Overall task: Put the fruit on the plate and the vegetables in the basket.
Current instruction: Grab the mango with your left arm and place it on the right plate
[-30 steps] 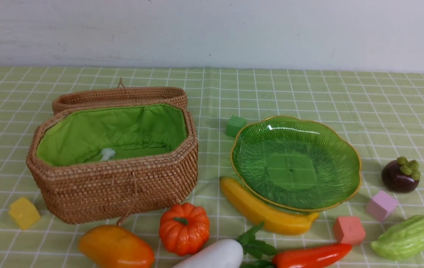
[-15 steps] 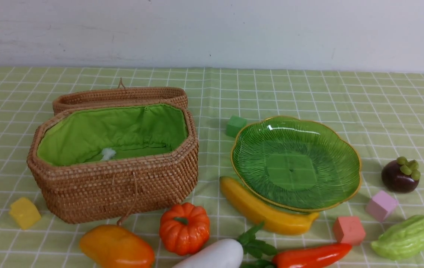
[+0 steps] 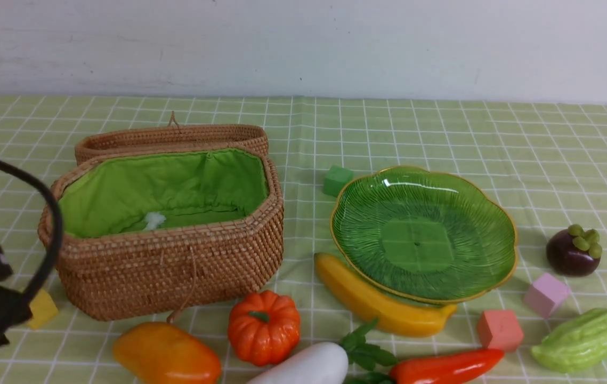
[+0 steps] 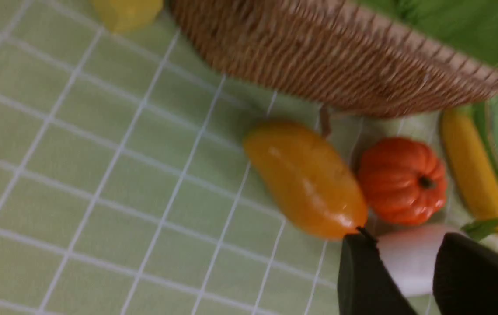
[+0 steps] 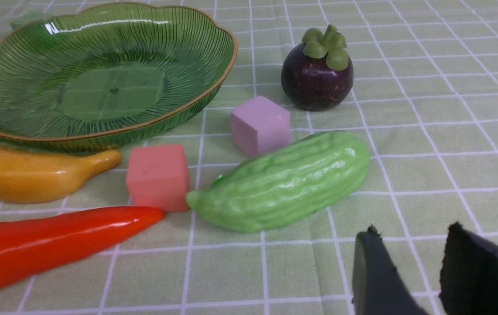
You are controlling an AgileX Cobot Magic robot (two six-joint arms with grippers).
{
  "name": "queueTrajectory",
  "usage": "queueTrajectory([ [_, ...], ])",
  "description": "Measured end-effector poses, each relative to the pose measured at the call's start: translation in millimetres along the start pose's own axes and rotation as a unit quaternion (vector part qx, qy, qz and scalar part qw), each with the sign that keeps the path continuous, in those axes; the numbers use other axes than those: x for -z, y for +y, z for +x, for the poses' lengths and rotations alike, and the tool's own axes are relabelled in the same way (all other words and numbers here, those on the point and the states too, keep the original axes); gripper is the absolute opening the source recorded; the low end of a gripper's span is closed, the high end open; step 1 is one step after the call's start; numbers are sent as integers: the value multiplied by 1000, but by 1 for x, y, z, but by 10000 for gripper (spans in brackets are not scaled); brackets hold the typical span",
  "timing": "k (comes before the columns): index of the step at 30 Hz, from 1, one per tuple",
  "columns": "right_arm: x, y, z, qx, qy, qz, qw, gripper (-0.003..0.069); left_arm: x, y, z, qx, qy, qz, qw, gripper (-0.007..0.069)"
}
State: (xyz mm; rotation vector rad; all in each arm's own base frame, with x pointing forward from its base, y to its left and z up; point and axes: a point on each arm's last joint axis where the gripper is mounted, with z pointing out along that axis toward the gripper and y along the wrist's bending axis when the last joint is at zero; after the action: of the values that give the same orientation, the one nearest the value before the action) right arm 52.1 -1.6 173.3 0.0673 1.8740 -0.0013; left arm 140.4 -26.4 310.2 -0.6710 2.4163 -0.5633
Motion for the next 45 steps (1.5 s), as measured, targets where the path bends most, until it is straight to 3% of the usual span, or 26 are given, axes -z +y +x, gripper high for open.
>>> queueTrajectory([
  [7, 0, 0, 0, 0, 0, 0, 1000, 241, -53, 5, -7, 16, 110, -65, 992, 328],
  [14, 0, 0, 0, 0, 0, 0, 1000, 241, -92, 3, -12, 63, 158, -65, 983, 573],
  [18, 0, 0, 0, 0, 0, 0, 1000, 241, -105, 4, -13, 80, 168, -66, 980, 648],
  [25, 0, 0, 0, 0, 0, 0, 1000, 241, -112, 2, -13, 66, 182, -64, 979, 647],
  [30, 0, 0, 0, 0, 0, 0, 1000, 241, -111, -21, -5, 0, 189, -43, 981, 619],
  [33, 0, 0, 0, 0, 0, 0, 1000, 241, -113, -33, 1, -19, 182, -58, 981, 607],
  [38, 0, 0, 0, 0, 0, 0, 1000, 241, -130, -33, -7, 60, 145, -114, 981, 601],
  [45, 0, 0, 0, 0, 0, 0, 1000, 241, -148, -35, -11, 127, 125, -109, 978, 595],
])
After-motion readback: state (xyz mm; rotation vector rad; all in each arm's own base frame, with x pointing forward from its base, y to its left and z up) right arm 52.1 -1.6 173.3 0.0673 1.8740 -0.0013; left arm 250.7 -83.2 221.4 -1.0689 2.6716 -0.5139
